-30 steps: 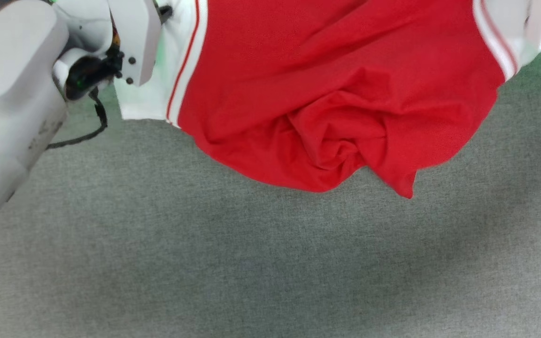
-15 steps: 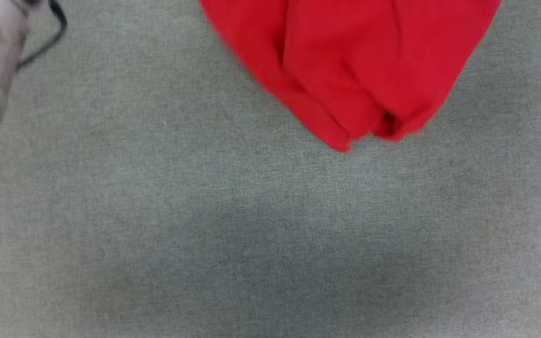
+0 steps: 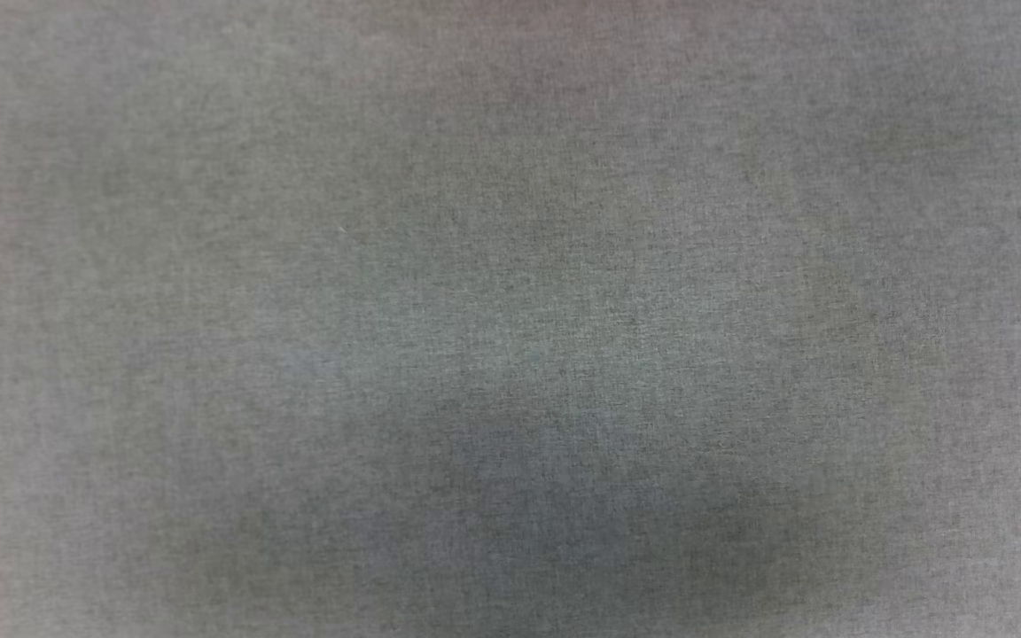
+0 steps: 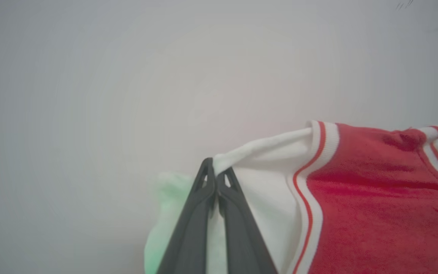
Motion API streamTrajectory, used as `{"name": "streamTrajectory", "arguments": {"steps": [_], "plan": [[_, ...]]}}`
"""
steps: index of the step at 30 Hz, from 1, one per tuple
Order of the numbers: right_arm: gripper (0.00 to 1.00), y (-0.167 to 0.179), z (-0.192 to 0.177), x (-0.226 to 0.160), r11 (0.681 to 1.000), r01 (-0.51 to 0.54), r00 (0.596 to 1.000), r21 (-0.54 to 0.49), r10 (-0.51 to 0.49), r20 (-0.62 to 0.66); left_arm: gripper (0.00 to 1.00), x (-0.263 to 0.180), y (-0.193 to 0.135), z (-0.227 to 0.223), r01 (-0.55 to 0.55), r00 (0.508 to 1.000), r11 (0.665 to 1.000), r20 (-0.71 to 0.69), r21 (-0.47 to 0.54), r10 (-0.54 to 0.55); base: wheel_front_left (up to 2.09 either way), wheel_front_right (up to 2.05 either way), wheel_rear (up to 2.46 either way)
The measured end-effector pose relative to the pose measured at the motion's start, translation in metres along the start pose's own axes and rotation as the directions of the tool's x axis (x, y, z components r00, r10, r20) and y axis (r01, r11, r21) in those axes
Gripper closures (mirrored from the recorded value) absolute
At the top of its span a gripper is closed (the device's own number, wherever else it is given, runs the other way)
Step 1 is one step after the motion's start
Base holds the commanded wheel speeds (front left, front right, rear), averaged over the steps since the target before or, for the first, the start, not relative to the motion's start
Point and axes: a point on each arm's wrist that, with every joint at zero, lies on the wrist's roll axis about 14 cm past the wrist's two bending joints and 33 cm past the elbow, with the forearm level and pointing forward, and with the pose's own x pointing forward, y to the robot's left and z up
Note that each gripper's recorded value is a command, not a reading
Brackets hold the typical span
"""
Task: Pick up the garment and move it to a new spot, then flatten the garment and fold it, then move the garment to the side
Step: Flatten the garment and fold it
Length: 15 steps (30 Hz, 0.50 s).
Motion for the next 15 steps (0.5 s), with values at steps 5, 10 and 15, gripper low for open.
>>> {"name": "streamTrajectory", "arguments": {"steps": [5,10,15], "plan": [[1.0,0.01,-0.04,-0.024,0.999,-0.043,0.995,-0.021,0.041,-0.087,1.0,-0.037,0.007,-0.054,0.02,0.992,1.0,-0.122,-0.007,-0.021,0.0,0.0,0.0],[1.0,0.017,-0.081,-0.063,0.996,-0.087,0.978,-0.017,0.083,-0.189,1.0,-0.078,0.012,-0.081,0.016,0.983,0.997,-0.18,-0.078,-0.03,0.0,0.0,0.0],[1.0,0.02,-0.122,-0.121,0.99,-0.138,0.943,0.025,0.139,-0.302,1.0,-0.146,0.014,-0.128,-0.022,0.955,0.986,-0.296,-0.166,-0.029,0.0,0.0,0.0]]}}
